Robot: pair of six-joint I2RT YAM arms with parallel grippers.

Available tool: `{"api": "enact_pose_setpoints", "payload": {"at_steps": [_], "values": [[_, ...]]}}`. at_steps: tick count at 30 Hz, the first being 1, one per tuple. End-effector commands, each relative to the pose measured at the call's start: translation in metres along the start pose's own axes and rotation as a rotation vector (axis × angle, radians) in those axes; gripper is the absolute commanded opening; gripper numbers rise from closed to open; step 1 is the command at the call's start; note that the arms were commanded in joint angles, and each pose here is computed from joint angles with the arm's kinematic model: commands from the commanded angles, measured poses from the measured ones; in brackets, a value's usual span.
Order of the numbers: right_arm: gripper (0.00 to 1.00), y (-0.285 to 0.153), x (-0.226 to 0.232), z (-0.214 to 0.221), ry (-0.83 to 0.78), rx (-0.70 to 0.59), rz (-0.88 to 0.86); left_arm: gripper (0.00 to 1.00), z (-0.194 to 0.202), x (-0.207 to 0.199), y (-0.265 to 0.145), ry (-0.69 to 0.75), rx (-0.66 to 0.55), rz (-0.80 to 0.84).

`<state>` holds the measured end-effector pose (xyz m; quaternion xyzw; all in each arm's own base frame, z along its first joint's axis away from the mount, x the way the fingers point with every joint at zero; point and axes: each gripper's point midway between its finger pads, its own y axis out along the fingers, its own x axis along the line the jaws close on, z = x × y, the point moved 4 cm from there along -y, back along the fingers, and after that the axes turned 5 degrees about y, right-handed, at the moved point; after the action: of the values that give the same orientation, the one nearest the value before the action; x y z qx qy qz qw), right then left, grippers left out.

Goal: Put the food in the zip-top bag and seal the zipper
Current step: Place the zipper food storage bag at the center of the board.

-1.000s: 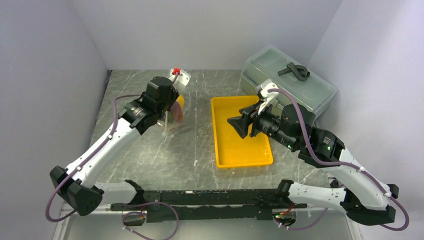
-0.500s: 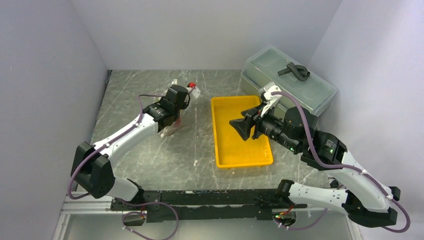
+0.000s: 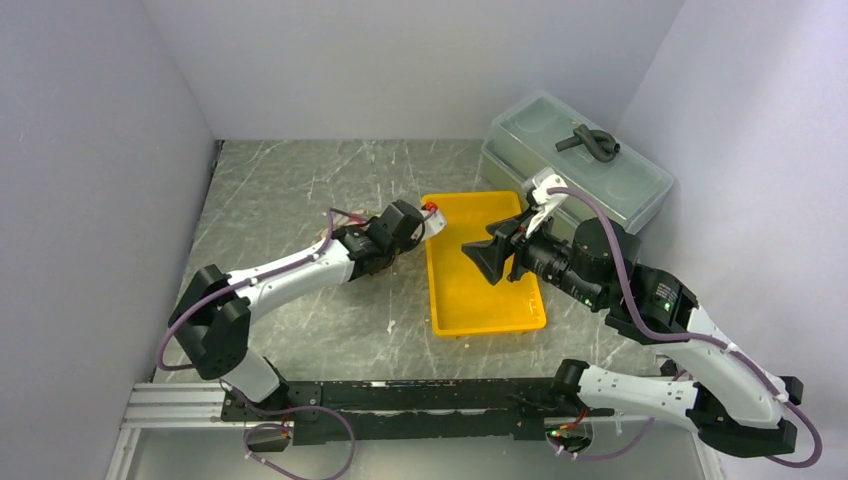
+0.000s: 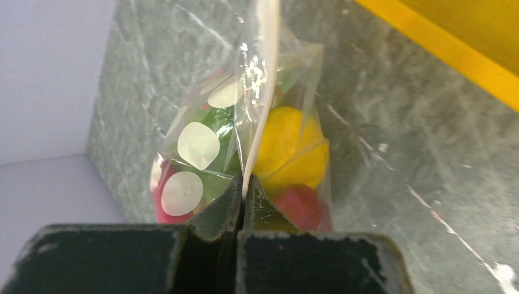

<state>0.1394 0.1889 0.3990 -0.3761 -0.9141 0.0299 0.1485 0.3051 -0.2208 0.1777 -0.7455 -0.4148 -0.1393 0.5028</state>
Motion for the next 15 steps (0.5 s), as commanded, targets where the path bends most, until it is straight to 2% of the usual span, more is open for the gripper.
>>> {"api": "enact_pose_setpoints", "payload": {"at_steps": [1, 9, 14, 15], "values": [[0.62, -0.004, -0.003, -0.006, 0.008, -0.037, 0.017, 0.00, 0.003, -0.016, -0.009, -0.128, 0.000, 0.073], [0.64, 0.001, -0.003, -0.003, 0.000, -0.019, 0.024, 0.00, 0.027, -0.049, -0.028, -0.210, 0.050, 0.145], [0.66, 0.007, -0.008, 0.004, -0.005, 0.000, 0.058, 0.00, 0.038, -0.055, -0.045, -0.282, 0.086, 0.181], [0.66, 0.008, -0.009, 0.006, -0.005, 0.005, 0.063, 0.03, 0.039, -0.058, -0.049, -0.309, 0.083, 0.198]]}}
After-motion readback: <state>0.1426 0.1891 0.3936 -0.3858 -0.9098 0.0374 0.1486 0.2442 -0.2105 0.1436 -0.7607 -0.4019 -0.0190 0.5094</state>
